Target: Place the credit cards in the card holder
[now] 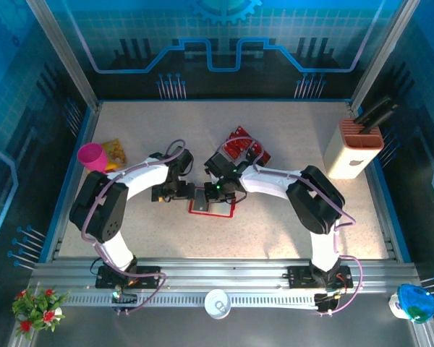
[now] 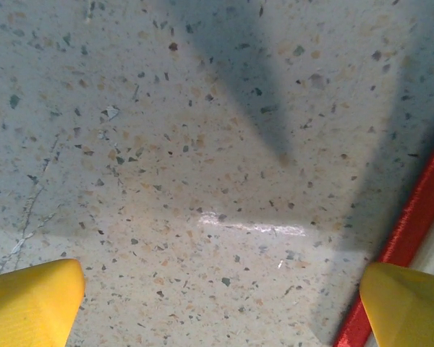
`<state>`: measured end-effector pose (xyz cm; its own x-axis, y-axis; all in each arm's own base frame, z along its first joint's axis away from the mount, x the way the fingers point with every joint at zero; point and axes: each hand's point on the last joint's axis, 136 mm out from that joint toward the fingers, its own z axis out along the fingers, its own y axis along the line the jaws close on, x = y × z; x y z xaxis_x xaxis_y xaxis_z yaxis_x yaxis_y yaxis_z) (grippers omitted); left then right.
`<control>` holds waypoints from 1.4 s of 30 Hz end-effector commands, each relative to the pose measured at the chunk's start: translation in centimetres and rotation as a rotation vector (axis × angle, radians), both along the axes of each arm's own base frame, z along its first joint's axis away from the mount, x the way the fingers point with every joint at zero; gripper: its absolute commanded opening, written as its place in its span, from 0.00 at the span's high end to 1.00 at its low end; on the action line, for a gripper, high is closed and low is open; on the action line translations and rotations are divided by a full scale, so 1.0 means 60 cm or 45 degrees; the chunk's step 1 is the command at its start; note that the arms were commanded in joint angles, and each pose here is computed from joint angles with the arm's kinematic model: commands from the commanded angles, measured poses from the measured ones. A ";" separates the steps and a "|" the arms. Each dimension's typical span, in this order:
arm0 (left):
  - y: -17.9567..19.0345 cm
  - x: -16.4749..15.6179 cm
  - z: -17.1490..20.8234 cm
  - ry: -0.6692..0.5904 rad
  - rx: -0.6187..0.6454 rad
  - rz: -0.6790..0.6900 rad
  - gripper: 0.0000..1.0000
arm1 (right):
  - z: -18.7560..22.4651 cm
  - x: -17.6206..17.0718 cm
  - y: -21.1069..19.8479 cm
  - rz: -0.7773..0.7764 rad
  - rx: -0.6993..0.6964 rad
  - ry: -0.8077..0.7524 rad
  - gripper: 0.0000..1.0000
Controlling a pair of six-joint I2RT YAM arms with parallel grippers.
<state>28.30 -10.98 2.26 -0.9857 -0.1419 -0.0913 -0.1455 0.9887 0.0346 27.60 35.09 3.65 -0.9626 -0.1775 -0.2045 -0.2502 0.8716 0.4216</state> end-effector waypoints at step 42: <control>-0.001 0.033 0.097 -0.137 -0.138 -0.007 0.01 | 0.056 0.004 -0.044 -0.182 0.105 -0.087 0.92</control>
